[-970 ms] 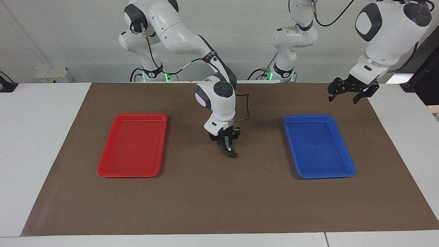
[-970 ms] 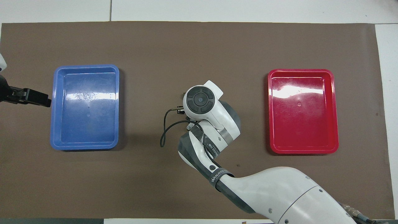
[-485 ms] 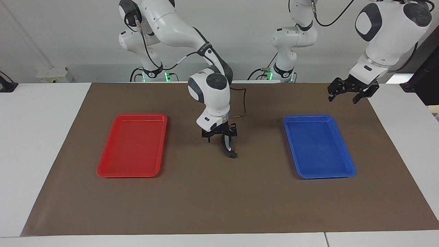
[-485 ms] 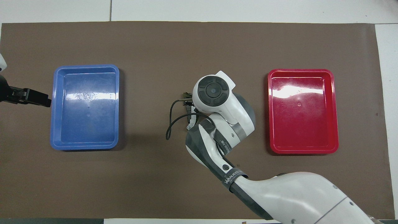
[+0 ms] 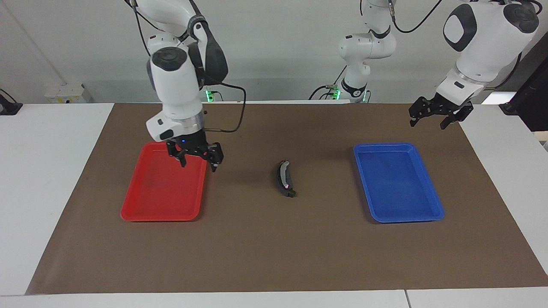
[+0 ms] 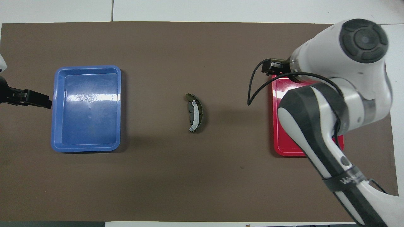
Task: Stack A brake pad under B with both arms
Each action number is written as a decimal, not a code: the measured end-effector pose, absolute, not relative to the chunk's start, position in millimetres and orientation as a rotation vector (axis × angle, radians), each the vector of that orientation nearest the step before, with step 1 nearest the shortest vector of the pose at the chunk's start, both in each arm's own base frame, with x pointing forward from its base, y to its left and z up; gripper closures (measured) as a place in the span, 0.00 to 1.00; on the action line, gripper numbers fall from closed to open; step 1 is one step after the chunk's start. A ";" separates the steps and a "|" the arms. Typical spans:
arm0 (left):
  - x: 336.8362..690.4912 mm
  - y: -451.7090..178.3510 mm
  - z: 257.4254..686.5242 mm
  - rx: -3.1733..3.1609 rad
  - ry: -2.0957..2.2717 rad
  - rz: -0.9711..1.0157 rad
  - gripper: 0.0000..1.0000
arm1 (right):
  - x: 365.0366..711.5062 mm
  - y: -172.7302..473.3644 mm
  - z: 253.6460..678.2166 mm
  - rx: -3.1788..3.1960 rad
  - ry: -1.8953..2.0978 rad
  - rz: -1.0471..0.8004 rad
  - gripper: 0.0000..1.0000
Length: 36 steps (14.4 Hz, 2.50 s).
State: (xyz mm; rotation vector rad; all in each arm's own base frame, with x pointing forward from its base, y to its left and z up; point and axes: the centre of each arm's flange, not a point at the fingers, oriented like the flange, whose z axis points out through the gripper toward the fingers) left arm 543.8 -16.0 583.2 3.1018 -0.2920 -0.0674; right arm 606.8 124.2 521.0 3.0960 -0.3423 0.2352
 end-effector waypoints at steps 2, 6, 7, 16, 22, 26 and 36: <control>543.8 -16.0 583.2 3.102 -0.292 -0.067 0.00 | 597.4 82.6 545.0 3.081 -0.299 0.208 0.00; 543.8 -16.0 583.2 3.102 -0.292 -0.067 0.00 | 558.7 36.0 599.6 3.054 -0.264 0.099 0.00; 543.8 -16.0 583.2 3.102 -0.292 -0.067 0.00 | 549.6 31.6 613.6 3.049 -0.276 0.068 0.00; 543.8 -16.0 583.2 3.102 -0.292 -0.067 0.00 | 531.9 0.0 640.8 3.065 -0.285 -0.075 0.00; 543.8 -16.0 583.2 3.102 -0.292 -0.067 0.00 | 532.8 3.5 643.5 3.071 -0.247 -0.057 0.00; 543.8 -16.0 583.2 3.102 -0.292 -0.067 0.00 | 531.5 3.6 651.2 3.077 -0.172 -0.052 0.00; 543.8 -16.0 583.2 3.102 -0.292 -0.067 0.00 | 532.8 6.6 647.5 3.105 -0.058 -0.076 0.00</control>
